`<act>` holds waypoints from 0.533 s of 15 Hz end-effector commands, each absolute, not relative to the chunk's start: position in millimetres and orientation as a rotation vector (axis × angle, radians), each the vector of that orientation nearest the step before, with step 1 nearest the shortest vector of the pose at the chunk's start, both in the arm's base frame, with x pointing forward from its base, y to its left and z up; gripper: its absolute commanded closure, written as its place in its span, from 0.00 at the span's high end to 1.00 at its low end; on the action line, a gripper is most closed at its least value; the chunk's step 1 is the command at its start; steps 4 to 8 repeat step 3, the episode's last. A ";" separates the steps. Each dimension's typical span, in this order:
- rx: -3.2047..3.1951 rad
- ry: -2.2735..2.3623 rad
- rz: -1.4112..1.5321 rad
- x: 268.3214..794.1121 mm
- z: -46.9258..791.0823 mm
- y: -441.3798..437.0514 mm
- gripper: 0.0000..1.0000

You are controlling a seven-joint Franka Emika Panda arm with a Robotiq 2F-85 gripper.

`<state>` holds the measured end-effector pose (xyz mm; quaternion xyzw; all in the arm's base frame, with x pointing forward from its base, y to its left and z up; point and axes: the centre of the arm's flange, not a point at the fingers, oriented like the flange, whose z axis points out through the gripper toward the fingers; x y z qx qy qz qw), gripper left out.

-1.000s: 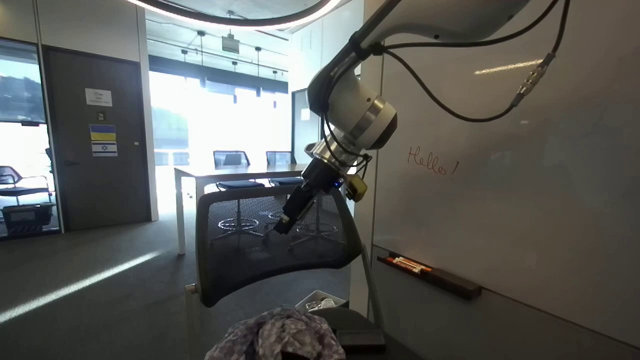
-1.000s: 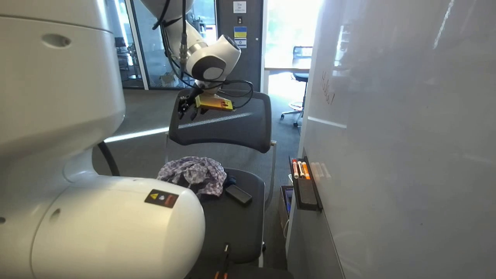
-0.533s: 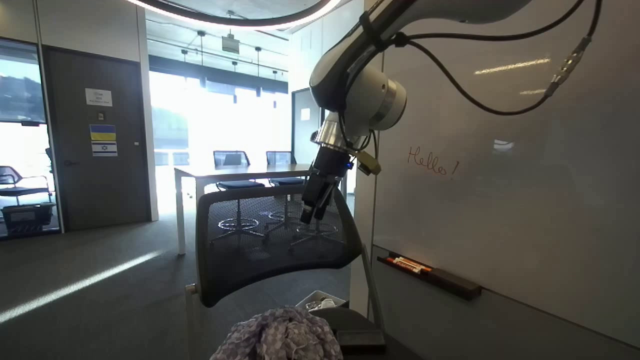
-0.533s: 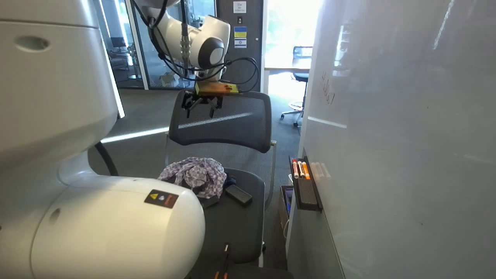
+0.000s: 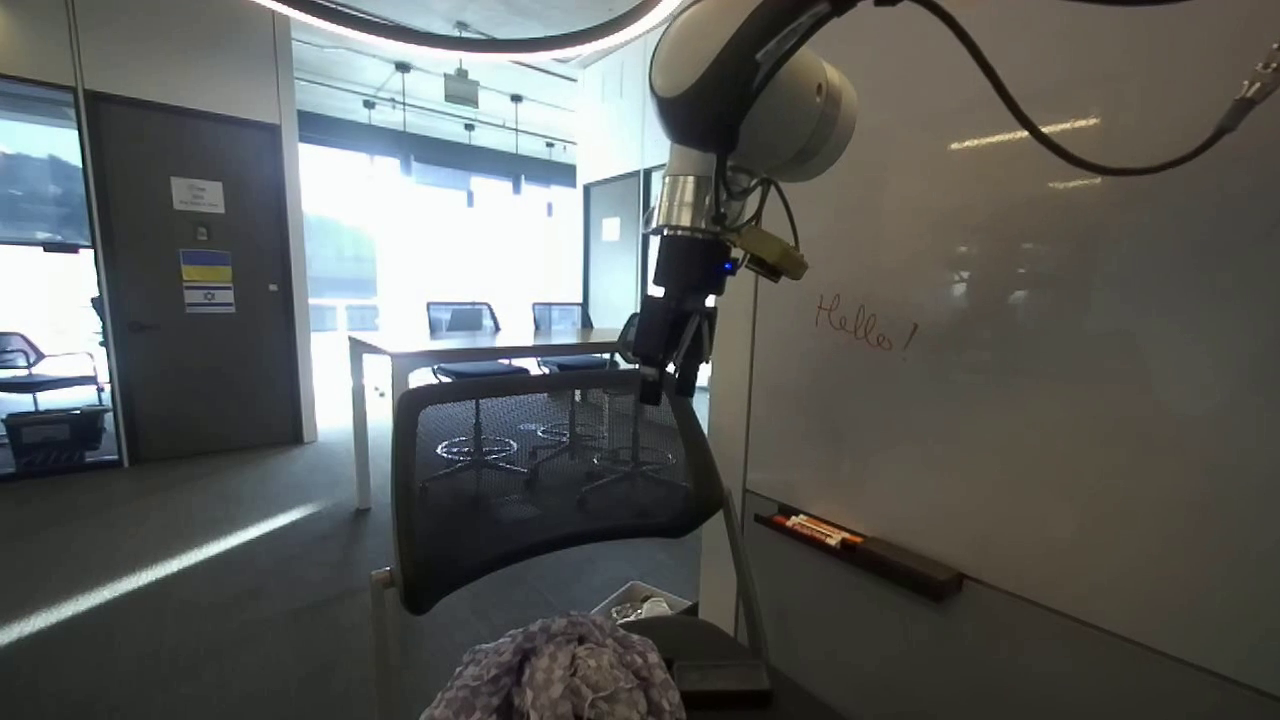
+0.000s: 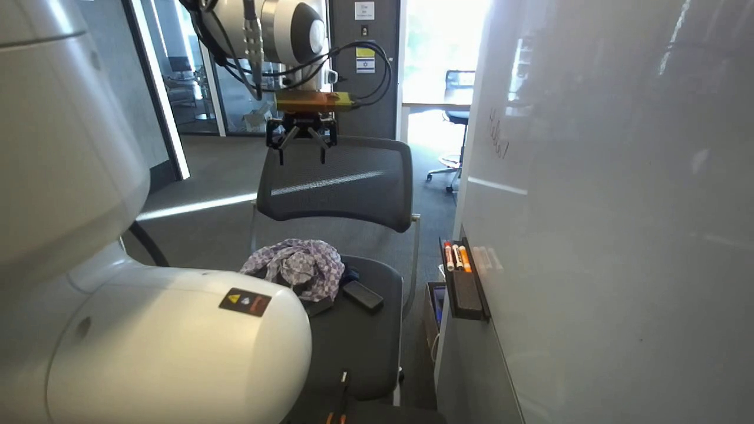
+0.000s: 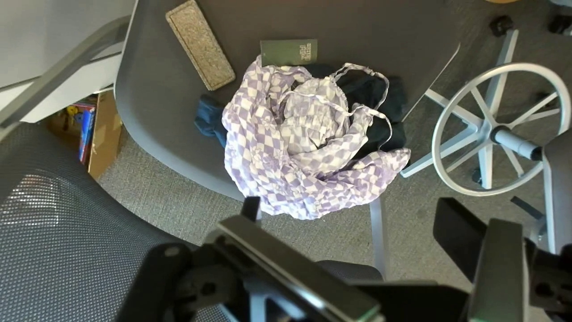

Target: Put the clothes on the seat of the chair

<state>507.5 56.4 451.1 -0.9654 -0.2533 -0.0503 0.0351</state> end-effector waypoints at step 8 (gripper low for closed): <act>-2.969 -0.774 -0.143 506.2 447.6 56.2 1.00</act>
